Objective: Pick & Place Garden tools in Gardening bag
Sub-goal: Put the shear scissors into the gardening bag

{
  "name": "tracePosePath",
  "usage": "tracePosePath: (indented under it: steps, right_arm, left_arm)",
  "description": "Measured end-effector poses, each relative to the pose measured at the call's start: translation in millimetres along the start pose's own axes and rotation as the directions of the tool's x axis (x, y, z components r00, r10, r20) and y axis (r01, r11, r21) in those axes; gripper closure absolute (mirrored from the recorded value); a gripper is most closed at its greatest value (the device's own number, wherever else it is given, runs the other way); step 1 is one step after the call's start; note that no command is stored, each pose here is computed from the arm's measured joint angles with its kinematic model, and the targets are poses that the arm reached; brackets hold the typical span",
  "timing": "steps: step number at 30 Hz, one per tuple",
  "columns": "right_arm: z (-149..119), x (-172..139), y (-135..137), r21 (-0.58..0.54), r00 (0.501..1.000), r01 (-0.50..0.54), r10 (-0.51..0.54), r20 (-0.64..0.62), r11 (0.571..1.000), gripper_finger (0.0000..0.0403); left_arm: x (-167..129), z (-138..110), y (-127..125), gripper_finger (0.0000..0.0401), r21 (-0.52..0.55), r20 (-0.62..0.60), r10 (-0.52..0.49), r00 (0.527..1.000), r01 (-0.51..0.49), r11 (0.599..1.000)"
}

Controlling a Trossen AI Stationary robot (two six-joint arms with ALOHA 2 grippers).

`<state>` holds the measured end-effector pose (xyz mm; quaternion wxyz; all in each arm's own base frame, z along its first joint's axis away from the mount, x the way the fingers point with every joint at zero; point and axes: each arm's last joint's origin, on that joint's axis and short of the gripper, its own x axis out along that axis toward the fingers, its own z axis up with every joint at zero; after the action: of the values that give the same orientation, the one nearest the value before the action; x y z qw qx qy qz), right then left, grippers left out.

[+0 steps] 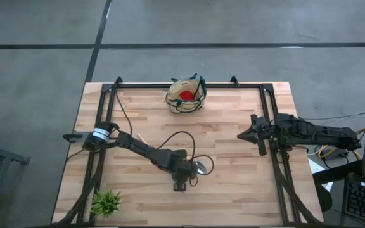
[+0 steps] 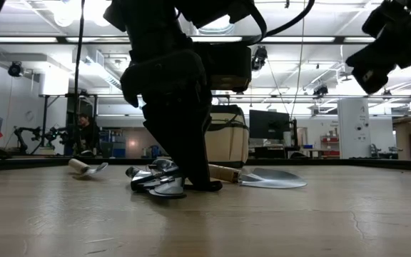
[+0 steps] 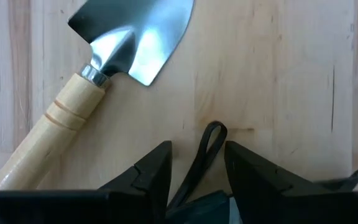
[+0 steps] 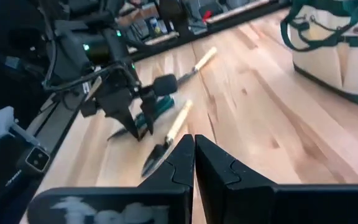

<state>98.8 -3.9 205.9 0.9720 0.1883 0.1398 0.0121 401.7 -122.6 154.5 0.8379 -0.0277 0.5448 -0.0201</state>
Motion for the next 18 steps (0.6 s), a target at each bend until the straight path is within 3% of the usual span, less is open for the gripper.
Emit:
tracePosePath:
  steps: [5,12,18]
  right_arm:
    - [-5.3,6.2,-3.1,0.035,0.995,-0.034,0.031,0.096,0.999,0.0394]
    - [-19.1,12.7,-9.2,0.032,0.997,-0.024,0.021,0.068,0.999,0.0394]
    - [-24.2,14.7,-11.3,0.035,0.999,-0.02,0.019,0.051,0.999,0.0394]
  left_arm:
    - [0.7,0.9,-0.1,0.0278,-0.017,0.012,-0.001,1.0,0.002,1.0]
    - [5.4,-3.5,3.8,0.0334,-0.036,0.012,0.0,1.0,0.001,0.999]
    - [13.8,-9.6,8.4,0.0388,-0.183,0.03,-0.034,0.999,0.039,0.982]
